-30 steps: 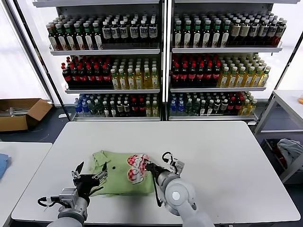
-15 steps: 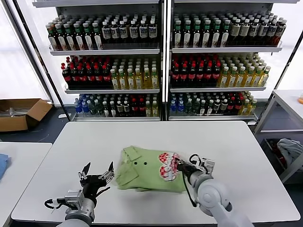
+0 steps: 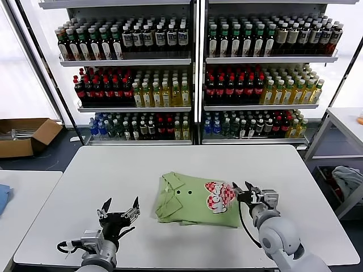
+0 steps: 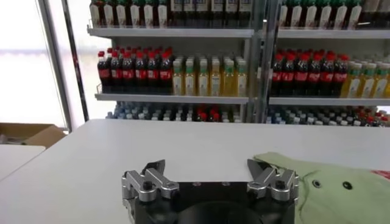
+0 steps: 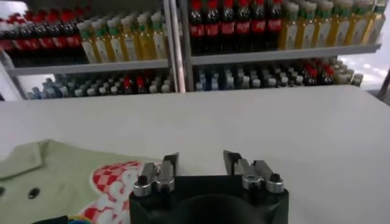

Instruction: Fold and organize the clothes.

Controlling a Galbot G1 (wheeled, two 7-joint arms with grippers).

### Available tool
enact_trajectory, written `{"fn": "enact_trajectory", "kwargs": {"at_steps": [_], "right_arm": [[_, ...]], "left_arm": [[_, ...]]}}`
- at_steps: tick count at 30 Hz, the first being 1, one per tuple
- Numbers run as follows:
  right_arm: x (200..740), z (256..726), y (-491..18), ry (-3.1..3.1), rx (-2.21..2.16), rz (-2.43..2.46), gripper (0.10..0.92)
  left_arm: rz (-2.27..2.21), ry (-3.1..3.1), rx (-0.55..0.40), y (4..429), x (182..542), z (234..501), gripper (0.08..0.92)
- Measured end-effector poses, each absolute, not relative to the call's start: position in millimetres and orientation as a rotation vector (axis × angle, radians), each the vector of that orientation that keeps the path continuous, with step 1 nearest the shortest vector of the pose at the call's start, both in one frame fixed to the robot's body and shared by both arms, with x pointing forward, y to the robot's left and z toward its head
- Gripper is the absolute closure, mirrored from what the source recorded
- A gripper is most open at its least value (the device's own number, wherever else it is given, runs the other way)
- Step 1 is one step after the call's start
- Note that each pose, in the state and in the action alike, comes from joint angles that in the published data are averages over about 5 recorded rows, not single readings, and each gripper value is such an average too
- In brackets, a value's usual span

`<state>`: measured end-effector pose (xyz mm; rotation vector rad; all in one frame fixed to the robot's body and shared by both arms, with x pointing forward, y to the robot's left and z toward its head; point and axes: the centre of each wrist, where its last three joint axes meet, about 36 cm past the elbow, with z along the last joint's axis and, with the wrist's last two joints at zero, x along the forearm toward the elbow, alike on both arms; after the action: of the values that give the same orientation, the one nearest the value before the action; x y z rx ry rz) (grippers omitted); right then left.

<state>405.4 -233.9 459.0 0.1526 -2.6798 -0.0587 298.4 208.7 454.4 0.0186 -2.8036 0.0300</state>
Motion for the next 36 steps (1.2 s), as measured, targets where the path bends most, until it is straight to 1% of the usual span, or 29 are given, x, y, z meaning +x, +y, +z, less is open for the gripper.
{"fn": "enact_trajectory", "kwargs": {"at_steps": [5, 8, 11, 28, 36], "right_arm": [[390.4, 467.4, -217.1, -2.706, 0.227, -0.100, 0.310], [386.9, 468.0, -207.5, -2.706, 0.251, -0.143, 0.237], [387.8, 465.6, -200.6, -2.697, 0.255, -0.198, 0.205], [417.8, 415.6, -183.2, -2.544, 0.170, -0.417, 0.200], [418.0, 412.1, -184.9, -2.532, 0.164, -0.446, 0.200]], "left_arm": [[0.035, -2.800, 0.014, 206.5, 297.8, 453.1, 0.177], [0.037, -2.798, 0.017, 206.8, 296.1, 452.5, 0.177], [0.036, -2.797, 0.019, 207.4, 293.9, 452.1, 0.177], [0.032, -2.777, 0.007, 205.1, 290.1, 446.2, 0.177], [0.029, -2.771, 0.003, 205.8, 291.4, 443.5, 0.177]]}}
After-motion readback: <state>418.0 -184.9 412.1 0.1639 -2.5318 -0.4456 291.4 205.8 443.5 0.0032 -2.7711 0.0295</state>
